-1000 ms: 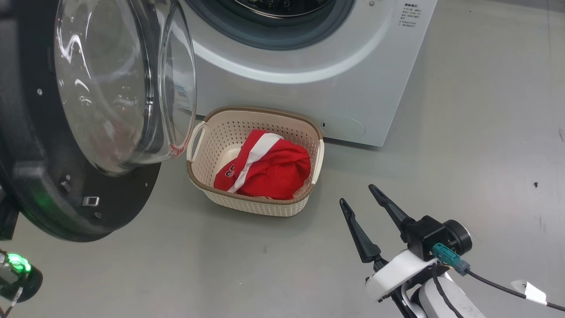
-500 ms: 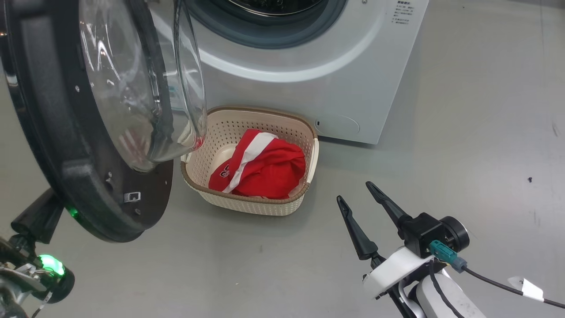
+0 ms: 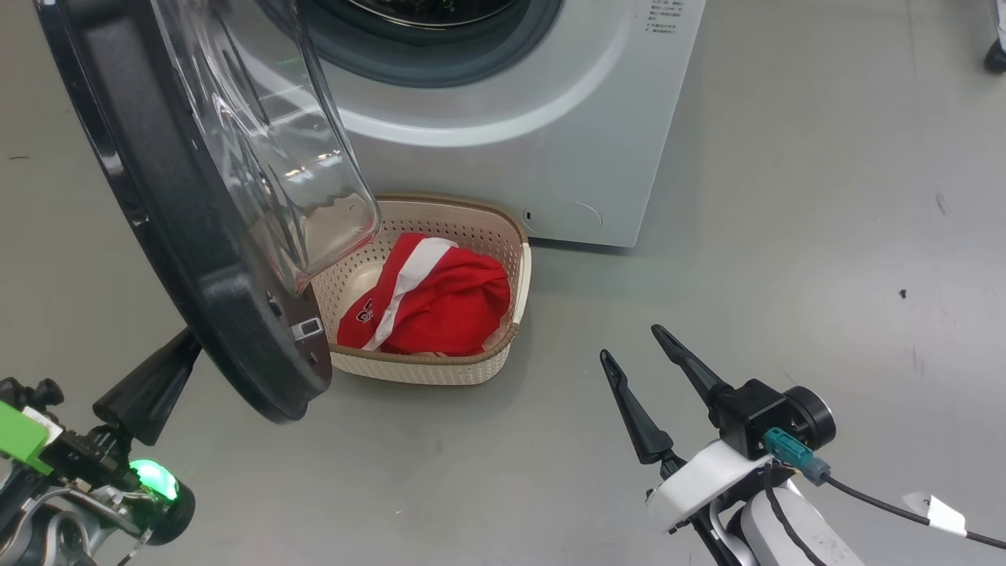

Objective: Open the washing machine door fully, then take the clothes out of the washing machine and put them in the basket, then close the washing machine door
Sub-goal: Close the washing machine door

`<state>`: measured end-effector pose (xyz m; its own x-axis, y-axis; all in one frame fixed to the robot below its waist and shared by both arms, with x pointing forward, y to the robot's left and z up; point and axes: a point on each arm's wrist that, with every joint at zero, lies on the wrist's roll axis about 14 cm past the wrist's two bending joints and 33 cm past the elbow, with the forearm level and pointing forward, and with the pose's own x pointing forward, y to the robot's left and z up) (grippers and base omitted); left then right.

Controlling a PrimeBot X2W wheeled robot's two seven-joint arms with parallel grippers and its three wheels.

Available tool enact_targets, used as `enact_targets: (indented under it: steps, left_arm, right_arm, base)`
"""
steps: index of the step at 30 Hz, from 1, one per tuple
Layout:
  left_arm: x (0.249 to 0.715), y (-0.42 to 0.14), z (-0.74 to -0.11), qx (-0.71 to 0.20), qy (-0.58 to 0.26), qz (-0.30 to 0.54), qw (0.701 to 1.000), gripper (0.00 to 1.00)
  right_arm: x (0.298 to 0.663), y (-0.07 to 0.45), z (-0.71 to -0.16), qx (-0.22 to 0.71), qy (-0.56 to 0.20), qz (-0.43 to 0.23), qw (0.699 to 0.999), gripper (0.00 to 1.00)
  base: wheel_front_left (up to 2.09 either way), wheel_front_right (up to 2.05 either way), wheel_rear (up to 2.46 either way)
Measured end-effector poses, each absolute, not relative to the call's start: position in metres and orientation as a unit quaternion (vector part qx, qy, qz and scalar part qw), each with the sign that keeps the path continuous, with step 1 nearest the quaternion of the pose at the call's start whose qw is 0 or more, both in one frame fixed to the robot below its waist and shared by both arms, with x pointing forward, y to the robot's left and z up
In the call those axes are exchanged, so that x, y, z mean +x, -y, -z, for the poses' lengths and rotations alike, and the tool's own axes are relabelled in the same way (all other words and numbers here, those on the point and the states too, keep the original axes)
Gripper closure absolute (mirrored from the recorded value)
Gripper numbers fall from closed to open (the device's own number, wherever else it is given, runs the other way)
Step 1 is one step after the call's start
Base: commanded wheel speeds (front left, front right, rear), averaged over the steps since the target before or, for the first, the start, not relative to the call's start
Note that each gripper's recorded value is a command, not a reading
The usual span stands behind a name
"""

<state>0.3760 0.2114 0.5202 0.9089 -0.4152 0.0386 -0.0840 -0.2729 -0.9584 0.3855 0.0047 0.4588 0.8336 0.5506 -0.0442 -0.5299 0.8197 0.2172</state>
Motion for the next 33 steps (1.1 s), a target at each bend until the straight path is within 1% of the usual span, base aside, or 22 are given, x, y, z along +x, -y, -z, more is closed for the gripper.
enact_targets:
  steps: [9,18,23,33]
  left_arm:
    - [0.391,-0.175,-0.517,-0.790,-0.189,0.169,0.558,1.00]
    - [0.410,-0.145,-0.508,-0.794,-0.215,0.175,0.541,1.00]
    - [0.432,-0.137,-0.503,-0.803,-0.209,0.160,0.534,1.00]
    - [0.461,-0.104,-0.502,-0.807,-0.223,0.174,0.518,1.00]
  right_arm:
    - [0.388,0.018,-0.458,0.101,-0.053,-0.247,0.962,0.00]
    - [0.388,0.040,-0.457,0.103,-0.053,-0.214,0.970,0.00]
    - [0.388,0.058,-0.457,0.104,-0.052,-0.184,0.976,0.00]
    - [0.386,0.087,-0.457,0.108,-0.052,-0.134,0.984,0.00]
  base:
    - [0.00,0.00,0.00]
    - [0.00,0.00,0.00]
    - [0.00,0.00,0.00]
    - [0.00,0.00,0.00]
